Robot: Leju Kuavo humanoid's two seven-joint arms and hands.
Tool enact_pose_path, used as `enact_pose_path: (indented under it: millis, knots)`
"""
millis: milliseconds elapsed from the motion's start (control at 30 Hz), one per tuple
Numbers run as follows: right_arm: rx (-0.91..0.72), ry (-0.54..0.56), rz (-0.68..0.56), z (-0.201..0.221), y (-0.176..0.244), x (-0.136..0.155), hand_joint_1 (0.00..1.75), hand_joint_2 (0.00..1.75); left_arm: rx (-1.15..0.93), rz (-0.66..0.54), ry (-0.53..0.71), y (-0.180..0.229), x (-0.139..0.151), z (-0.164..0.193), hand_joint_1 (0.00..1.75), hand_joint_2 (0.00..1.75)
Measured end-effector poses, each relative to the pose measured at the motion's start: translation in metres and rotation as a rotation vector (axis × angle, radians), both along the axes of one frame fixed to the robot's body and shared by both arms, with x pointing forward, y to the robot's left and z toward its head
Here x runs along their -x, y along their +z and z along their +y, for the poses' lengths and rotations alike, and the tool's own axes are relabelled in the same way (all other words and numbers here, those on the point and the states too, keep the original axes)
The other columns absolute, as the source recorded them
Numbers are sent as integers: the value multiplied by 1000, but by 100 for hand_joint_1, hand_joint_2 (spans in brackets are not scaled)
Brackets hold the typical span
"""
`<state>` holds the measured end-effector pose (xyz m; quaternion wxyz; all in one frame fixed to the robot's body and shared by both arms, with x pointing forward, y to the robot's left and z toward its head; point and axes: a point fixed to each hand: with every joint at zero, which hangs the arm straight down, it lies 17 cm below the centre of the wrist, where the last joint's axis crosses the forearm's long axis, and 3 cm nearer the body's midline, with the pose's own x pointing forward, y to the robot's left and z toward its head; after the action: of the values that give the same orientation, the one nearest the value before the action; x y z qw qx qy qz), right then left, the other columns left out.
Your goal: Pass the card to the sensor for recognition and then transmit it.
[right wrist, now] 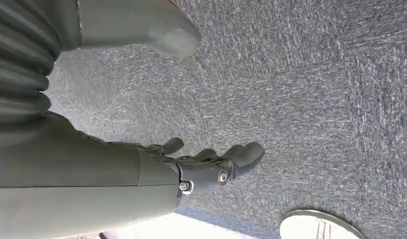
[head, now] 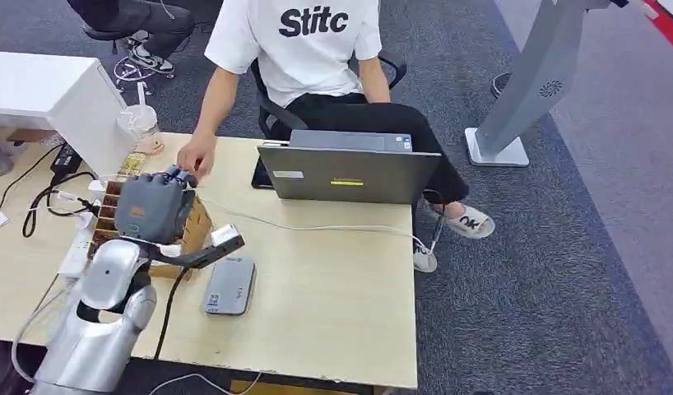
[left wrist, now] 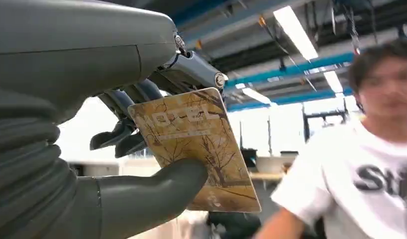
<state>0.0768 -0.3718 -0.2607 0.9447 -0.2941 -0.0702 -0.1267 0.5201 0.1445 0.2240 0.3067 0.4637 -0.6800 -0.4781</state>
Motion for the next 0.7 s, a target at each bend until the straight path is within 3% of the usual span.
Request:
enact_pose_path:
  millis: [200,700]
  knots:
    - [-2,2,2,2,0,1,0,175,0,124,-42,-58,22,-21,175,175]
    - [-2,18,6,4,0,1,0,175,15,275,-59,-122,47,-29,175,175]
